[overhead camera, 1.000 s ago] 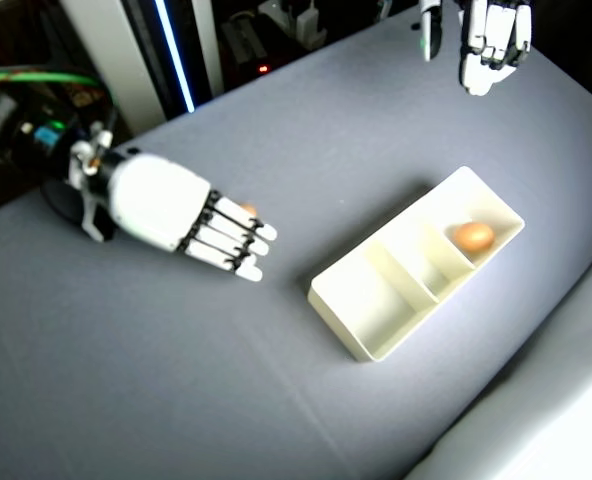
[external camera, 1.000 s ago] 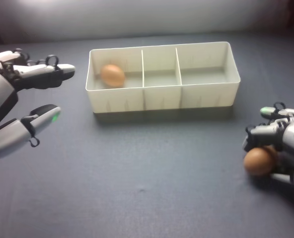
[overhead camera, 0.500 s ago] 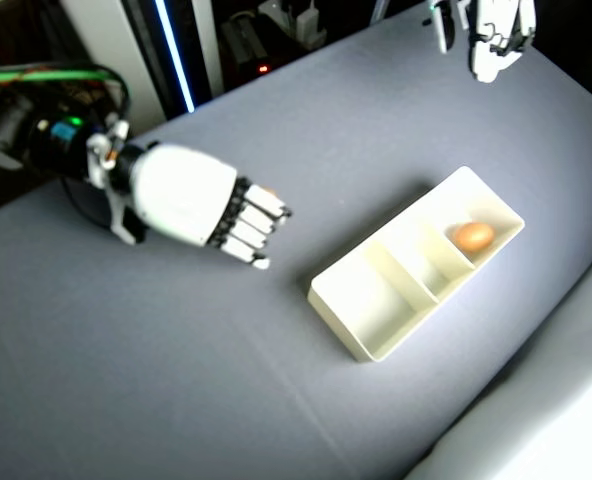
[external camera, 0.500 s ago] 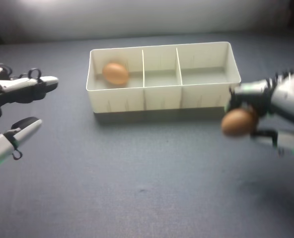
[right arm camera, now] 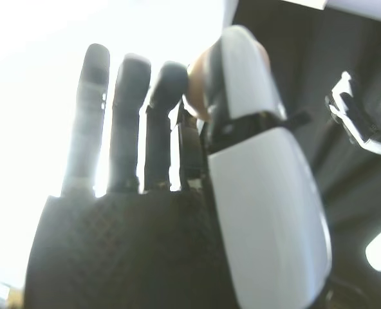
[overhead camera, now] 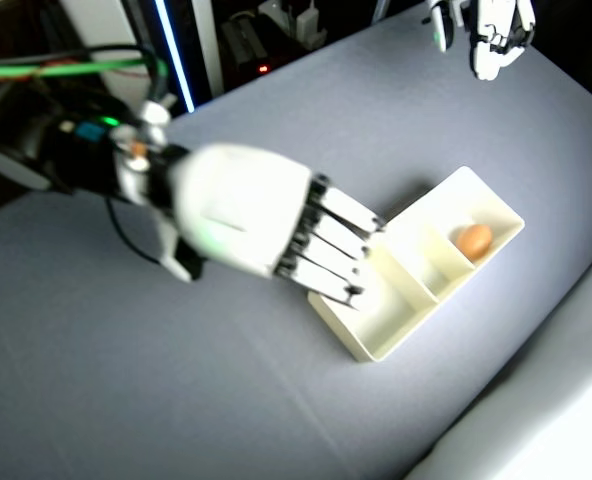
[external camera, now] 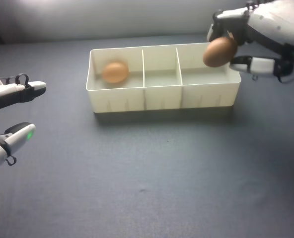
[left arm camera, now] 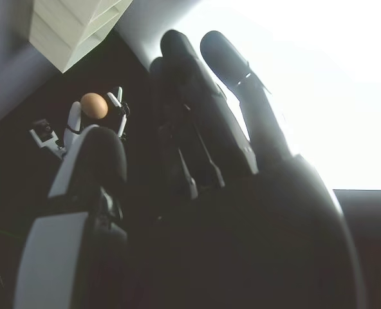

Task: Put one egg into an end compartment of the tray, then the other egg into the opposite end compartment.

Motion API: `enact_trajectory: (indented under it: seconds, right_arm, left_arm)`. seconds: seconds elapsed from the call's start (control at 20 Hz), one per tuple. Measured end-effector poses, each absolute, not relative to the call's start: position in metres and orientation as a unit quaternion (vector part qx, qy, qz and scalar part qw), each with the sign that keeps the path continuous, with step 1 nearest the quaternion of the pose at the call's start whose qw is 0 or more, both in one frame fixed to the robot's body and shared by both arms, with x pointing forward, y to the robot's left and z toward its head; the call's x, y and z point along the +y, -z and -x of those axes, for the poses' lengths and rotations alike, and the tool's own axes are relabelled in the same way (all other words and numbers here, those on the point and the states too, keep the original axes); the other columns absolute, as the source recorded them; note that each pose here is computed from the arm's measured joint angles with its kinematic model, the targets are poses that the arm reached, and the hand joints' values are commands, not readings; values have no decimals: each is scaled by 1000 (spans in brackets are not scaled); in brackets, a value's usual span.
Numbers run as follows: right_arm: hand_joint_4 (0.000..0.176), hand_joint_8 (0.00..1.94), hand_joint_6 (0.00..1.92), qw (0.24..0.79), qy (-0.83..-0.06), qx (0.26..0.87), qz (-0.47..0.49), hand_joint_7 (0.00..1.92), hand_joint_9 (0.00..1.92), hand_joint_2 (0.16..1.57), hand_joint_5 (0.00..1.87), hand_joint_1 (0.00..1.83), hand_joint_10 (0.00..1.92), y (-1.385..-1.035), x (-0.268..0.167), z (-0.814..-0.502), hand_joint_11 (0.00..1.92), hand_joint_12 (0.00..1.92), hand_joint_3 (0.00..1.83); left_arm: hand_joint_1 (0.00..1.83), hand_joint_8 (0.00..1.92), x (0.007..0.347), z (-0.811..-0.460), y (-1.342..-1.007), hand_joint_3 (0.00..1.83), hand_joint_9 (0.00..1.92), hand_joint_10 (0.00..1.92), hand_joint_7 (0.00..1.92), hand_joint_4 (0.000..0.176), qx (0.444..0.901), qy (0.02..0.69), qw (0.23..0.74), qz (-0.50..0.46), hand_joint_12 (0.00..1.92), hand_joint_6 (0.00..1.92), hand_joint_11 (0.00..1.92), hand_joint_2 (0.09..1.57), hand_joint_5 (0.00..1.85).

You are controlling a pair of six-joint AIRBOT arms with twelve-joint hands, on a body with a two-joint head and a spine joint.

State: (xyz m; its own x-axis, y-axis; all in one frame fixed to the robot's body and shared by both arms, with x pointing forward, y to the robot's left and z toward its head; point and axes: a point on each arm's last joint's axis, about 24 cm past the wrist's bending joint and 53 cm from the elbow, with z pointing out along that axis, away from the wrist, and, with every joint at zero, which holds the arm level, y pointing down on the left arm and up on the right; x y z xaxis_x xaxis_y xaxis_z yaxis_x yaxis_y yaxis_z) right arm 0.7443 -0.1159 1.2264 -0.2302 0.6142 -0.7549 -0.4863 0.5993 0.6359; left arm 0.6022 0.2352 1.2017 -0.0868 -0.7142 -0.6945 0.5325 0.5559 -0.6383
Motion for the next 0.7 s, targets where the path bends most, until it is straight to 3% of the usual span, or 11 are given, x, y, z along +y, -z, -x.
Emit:
enact_trajectory:
  seconds: [0.05,0.1,0.15,0.2,0.25,0.3,0.35,0.5,0.55,0.65,0.7]
  right_arm:
    - [0,1735,1571,613,-443,653,-51,603,471,1369,496,1090,1729,-1222,-110,-750,547,1921,1]
    - [0,1601,1599,604,-436,664,-57,638,588,1348,367,1257,1758,-1213,-109,-756,433,1921,3]
    - [0,1194,1045,592,-429,679,-61,346,349,1275,81,1115,1555,-1201,-106,-762,221,1921,0]
    - [0,662,392,585,-422,690,-63,108,115,1266,15,912,1232,-1192,-104,-765,43,1885,0]
    - [0,297,78,575,-416,701,-73,41,22,1253,2,857,887,-1183,-105,-769,8,1790,0]
    - [0,59,15,573,-414,704,-77,7,4,1245,0,748,561,-1181,-108,-771,1,1650,0]
    - [5,11,2,573,-416,702,-84,1,0,1238,0,746,289,-1182,-111,-772,0,1578,0]
    - [37,0,0,570,-426,697,-84,0,0,1257,0,646,7,-1186,-105,-766,0,1559,6]
    - [17,0,0,571,-434,693,-81,0,0,1283,0,606,1,-1191,-102,-759,0,1420,3]
    - [13,0,0,585,-451,671,-71,0,0,1344,0,396,0,-1211,-102,-745,0,1117,3]
    - [56,0,0,593,-456,660,-70,0,0,1323,0,349,0,-1221,-107,-739,0,1351,0]
  left_arm:
    - [499,8,235,-602,-1202,2,809,21,779,0,572,465,671,80,1391,1,249,1439,548]
    - [512,1,236,-602,-1202,0,771,5,749,0,571,465,672,80,1381,1,211,1430,550]
    - [519,4,235,-602,-1202,0,776,7,751,0,572,465,671,81,1390,3,212,1424,554]
    - [533,7,235,-602,-1201,0,792,13,764,0,572,465,671,81,1414,1,220,1420,550]
    - [568,11,235,-602,-1202,0,813,21,783,0,571,467,671,81,1435,0,233,1415,549]
    - [603,5,235,-602,-1202,0,805,16,772,0,571,467,670,82,1435,1,229,1401,552]
    - [603,1,236,-603,-1202,0,808,15,764,0,570,467,671,83,1416,0,244,1371,544]
    - [669,0,235,-602,-1199,0,752,1,733,0,571,469,668,87,1407,0,195,1301,547]
    - [674,0,234,-602,-1198,0,708,0,708,0,572,471,666,87,1390,0,153,1298,546]
    - [641,2,234,-601,-1198,2,661,2,661,0,572,471,666,88,1385,0,113,1312,535]
    - [635,0,235,-601,-1199,3,635,0,626,0,569,471,668,89,1374,0,100,1317,528]
